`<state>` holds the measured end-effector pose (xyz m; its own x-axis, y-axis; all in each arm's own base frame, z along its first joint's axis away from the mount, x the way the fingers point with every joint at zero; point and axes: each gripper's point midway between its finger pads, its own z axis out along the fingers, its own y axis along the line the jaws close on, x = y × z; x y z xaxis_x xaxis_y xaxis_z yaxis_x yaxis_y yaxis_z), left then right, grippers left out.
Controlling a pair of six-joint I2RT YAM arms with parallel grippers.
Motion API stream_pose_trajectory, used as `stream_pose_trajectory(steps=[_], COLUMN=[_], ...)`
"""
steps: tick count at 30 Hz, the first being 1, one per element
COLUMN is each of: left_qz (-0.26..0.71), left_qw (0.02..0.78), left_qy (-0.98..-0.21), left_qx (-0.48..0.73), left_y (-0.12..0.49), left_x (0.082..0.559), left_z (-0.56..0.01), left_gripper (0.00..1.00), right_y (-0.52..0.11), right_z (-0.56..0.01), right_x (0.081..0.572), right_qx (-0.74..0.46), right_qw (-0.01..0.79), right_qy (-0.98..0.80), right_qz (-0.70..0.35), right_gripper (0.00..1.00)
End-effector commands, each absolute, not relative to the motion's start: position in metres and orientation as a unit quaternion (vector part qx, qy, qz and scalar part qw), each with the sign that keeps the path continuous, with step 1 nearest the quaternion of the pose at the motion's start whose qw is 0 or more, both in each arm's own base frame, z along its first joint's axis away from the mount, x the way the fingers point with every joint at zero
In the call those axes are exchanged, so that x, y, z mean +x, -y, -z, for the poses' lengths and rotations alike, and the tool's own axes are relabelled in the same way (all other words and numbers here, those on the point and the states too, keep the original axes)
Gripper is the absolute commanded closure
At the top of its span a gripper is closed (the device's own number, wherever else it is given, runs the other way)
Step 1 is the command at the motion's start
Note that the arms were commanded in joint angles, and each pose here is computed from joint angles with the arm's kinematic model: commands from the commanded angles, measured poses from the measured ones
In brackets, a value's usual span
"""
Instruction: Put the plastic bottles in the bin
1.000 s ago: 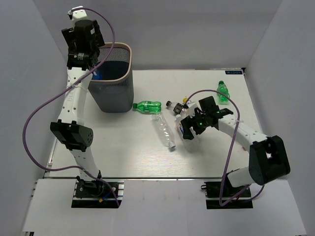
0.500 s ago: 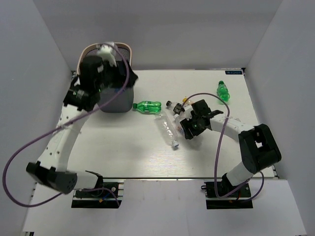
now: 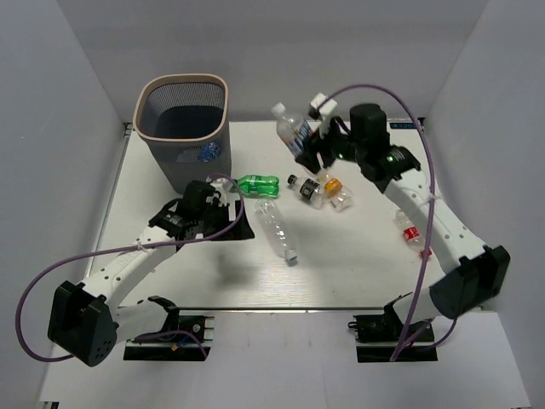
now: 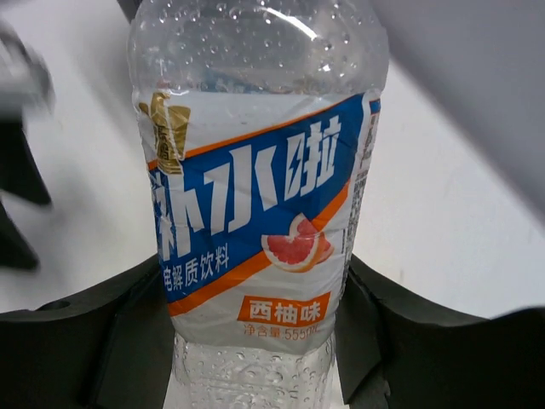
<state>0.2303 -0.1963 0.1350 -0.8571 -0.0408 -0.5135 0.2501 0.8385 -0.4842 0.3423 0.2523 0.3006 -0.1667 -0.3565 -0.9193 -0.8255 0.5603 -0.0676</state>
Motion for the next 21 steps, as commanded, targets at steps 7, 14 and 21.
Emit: stream_pose_trajectory(steps=[7, 14, 21], left_qz=[0.334, 0.352, 0.353], left_qw=[0.275, 0.282, 0.28], left_qy=[-0.9, -0.893, -0.893], left_qx=[0.042, 0.019, 0.015], left_y=[0.209, 0.207, 0.21], left_x=[0.212, 0.204, 0.209], left_z=[-0.132, -0.13, -0.132], left_gripper=[0.01, 0.01, 0.01], right_y=[-0.409, -0.453, -0.497], right_z=[-0.447, -0.521, -0.484], right_x=[0.401, 0.374, 0.377], right_qx=[-0.441, -0.42, -0.394], right_qw=[0.622, 0.712, 0.692], right_qy=[-0.525, -0.364, -0.366], right_qz=[-0.379, -0.429, -0.481], right_gripper=[0.87, 0.9, 0.87])
